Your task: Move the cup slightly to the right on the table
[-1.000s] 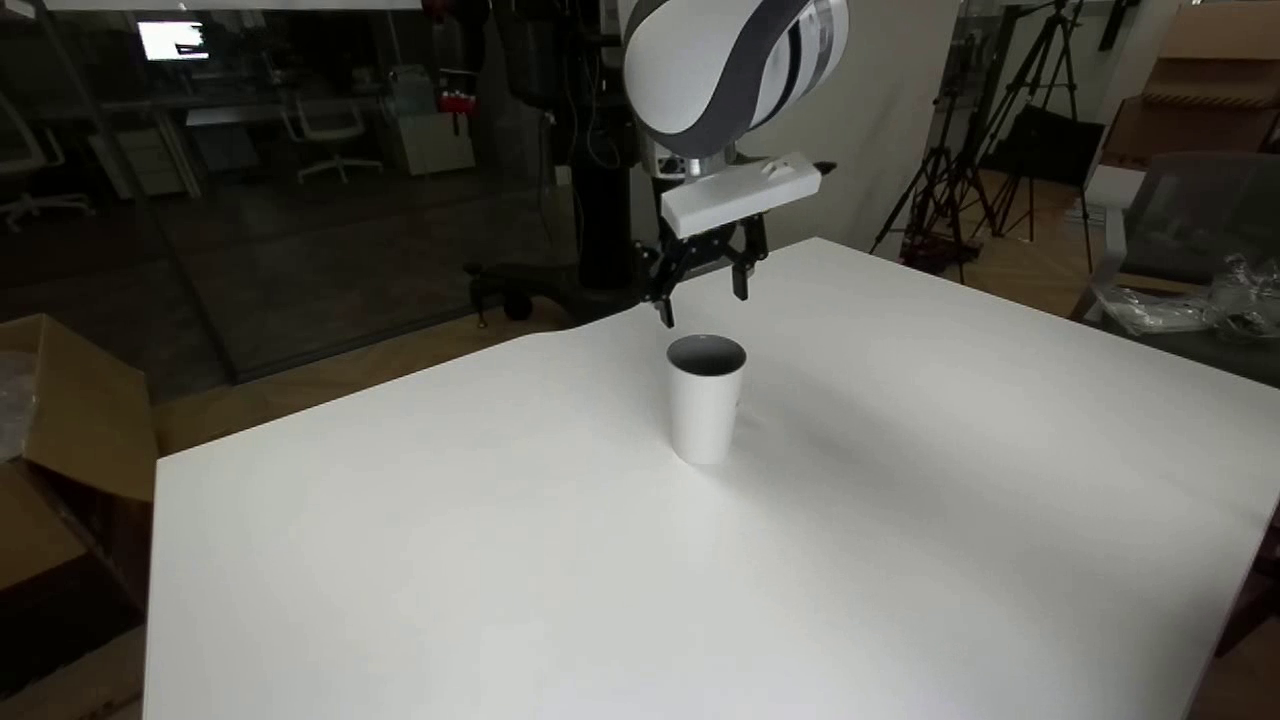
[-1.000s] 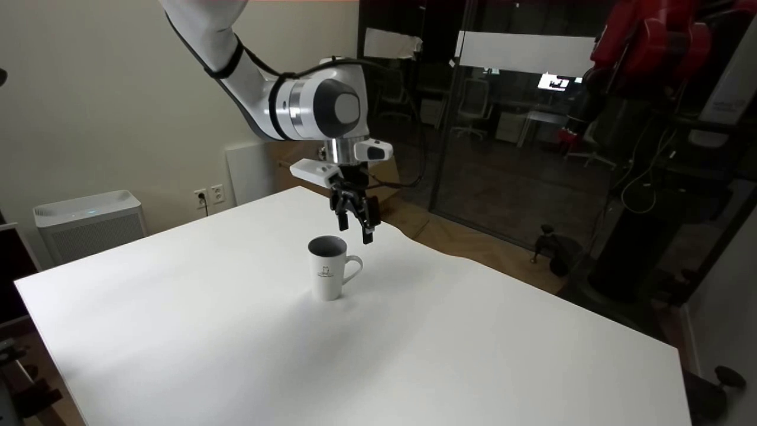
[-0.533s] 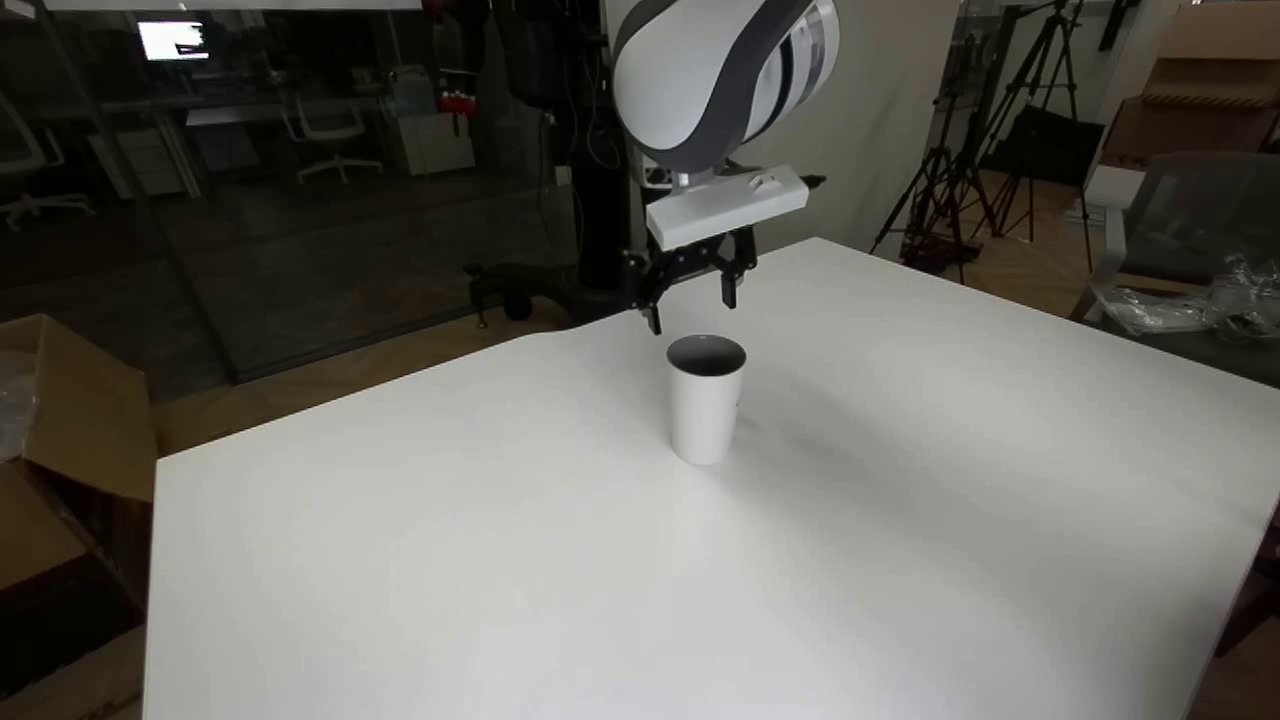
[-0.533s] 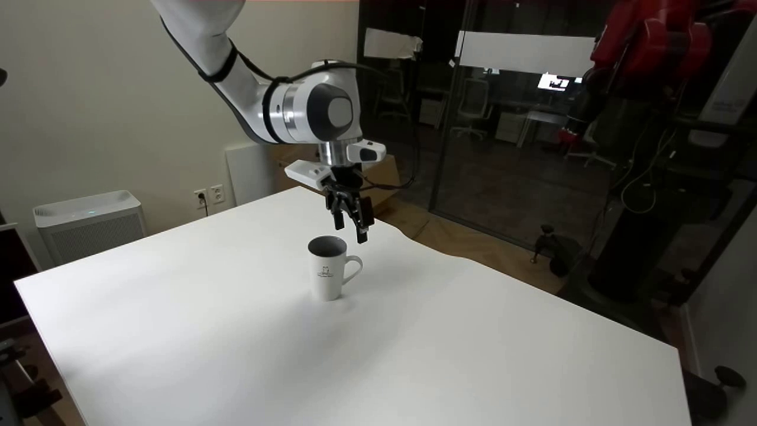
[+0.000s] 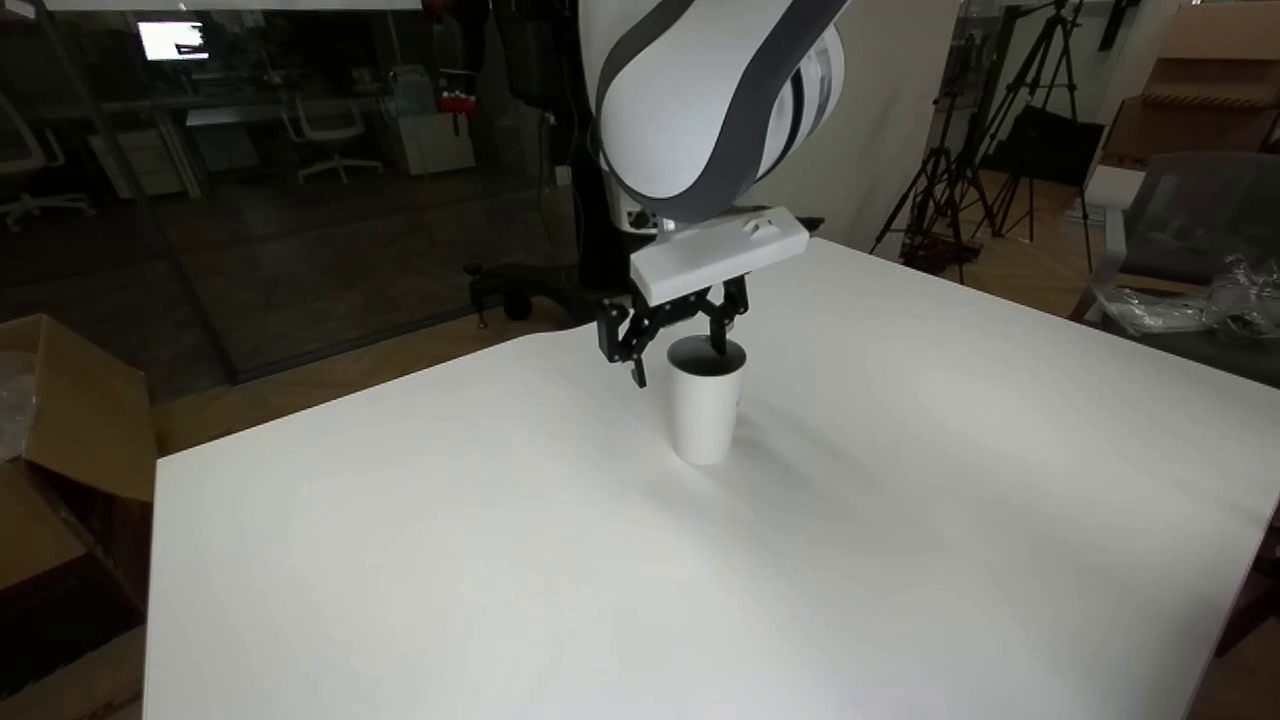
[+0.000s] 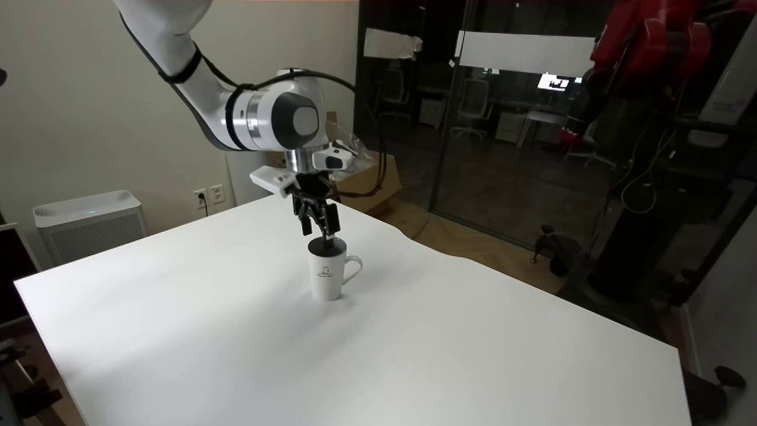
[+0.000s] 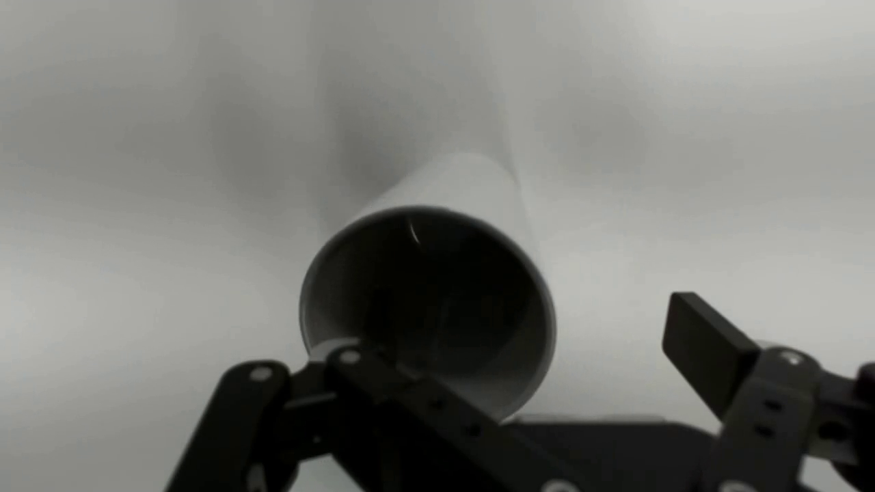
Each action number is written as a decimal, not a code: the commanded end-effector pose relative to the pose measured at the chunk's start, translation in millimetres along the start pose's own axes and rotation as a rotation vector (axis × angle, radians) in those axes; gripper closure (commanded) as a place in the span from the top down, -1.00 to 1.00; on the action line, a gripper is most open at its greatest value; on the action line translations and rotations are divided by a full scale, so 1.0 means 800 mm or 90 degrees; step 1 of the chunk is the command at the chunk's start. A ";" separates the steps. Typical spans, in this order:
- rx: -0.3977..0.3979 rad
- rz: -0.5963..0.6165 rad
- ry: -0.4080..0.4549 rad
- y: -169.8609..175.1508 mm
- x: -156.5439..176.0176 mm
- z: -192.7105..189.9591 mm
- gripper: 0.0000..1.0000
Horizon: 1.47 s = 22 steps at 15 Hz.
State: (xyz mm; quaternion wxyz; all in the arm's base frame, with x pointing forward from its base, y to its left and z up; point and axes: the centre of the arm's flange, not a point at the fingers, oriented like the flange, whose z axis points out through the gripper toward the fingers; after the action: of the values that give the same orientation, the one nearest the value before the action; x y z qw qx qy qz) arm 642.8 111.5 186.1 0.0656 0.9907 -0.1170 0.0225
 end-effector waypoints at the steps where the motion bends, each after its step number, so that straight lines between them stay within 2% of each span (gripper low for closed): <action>1: -0.001 -0.016 0.032 -0.003 -0.029 -0.011 1.00; 5: -0.035 -0.109 0.060 0.006 -0.018 -0.008 1.00; 7: -0.036 -0.159 0.068 0.015 -0.012 -0.005 1.00; 11: -0.003 -0.243 0.085 0.024 0.003 0.005 1.00; 14: 0.024 -0.279 0.103 0.024 0.009 0.007 1.00; 16: 0.042 -0.260 0.104 0.022 0.009 0.006 1.00; 22: 0.122 -0.112 0.076 0.008 0.001 -0.010 1.00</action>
State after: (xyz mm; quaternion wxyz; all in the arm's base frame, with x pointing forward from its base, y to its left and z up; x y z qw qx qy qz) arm 647.2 95.4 189.3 0.0058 0.9957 0.0250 0.0890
